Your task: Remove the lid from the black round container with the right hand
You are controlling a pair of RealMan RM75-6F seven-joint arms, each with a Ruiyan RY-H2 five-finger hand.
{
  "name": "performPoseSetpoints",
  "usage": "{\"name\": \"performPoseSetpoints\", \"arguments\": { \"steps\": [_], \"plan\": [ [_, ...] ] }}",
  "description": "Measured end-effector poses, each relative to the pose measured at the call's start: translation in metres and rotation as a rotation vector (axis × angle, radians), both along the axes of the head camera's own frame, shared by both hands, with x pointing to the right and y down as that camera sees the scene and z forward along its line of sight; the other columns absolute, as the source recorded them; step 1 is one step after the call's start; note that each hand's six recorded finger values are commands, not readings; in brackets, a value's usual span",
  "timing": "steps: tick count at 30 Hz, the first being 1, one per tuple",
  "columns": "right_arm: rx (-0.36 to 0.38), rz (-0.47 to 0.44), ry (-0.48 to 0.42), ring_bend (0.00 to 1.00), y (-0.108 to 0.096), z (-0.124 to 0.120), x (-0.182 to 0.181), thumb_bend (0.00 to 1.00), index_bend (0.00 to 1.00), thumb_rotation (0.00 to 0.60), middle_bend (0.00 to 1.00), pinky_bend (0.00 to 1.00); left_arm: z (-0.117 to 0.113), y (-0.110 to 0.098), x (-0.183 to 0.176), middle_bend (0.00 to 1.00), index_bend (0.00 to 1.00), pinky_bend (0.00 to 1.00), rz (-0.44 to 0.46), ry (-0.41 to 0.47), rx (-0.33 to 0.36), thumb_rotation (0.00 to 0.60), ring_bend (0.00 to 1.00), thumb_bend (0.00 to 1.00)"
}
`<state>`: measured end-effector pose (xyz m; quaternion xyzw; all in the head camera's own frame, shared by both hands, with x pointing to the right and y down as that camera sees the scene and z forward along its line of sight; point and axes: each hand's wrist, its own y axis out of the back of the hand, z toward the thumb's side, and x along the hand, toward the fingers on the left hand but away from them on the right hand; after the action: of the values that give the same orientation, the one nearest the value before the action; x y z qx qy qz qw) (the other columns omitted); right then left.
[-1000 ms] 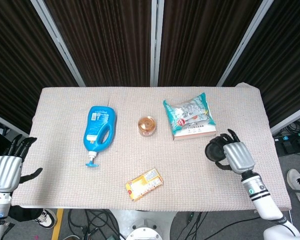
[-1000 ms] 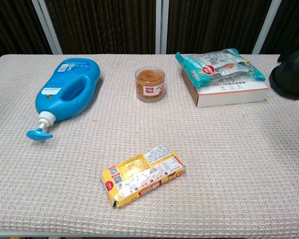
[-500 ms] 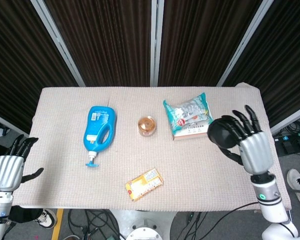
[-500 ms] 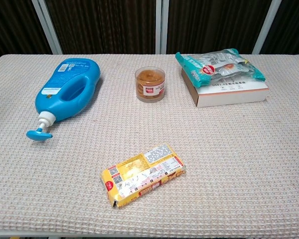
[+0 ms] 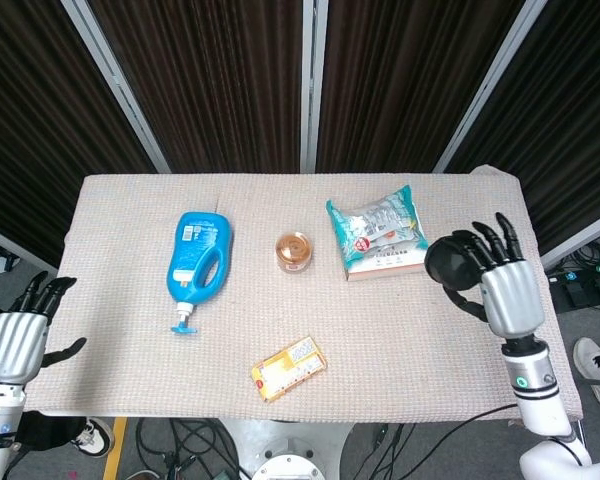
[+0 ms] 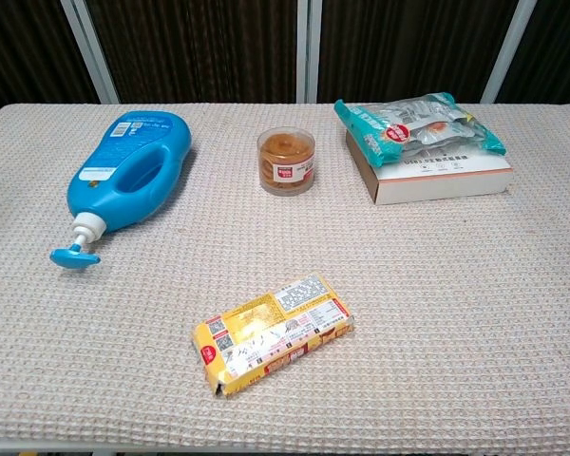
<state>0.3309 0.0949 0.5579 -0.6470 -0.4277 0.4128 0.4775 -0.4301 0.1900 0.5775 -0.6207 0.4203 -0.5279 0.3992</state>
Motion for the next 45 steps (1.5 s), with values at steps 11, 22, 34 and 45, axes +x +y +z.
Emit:
{"name": "performPoseSetpoints", "arguments": {
  "steps": [11,22,34,45],
  "plan": [
    [-0.518,0.024,0.210,0.16,0.018,0.071,0.007,0.15,0.45,0.600,0.49,0.00,0.000,0.000,-0.001,0.15,0.16,0.31,-0.004,0.006,-0.002,0.600,0.06,0.13],
    [-0.392,-0.167,0.120,0.16,0.009,0.074,-0.096,0.15,0.45,0.600,0.49,0.00,0.001,-0.003,-0.003,0.15,0.16,0.31,-0.019,-0.008,0.002,0.600,0.06,0.13],
    [-0.311,-0.046,0.100,0.15,-0.008,0.056,-0.061,0.15,0.43,0.600,0.49,0.00,0.001,-0.004,0.001,0.15,0.16,0.31,-0.007,0.001,-0.010,0.600,0.06,0.13],
    [-0.485,-0.038,-0.002,0.16,0.012,0.078,-0.048,0.15,0.43,0.600,0.49,0.00,0.004,-0.004,0.005,0.15,0.16,0.31,0.002,-0.018,-0.025,0.600,0.06,0.13]
  ]
}}
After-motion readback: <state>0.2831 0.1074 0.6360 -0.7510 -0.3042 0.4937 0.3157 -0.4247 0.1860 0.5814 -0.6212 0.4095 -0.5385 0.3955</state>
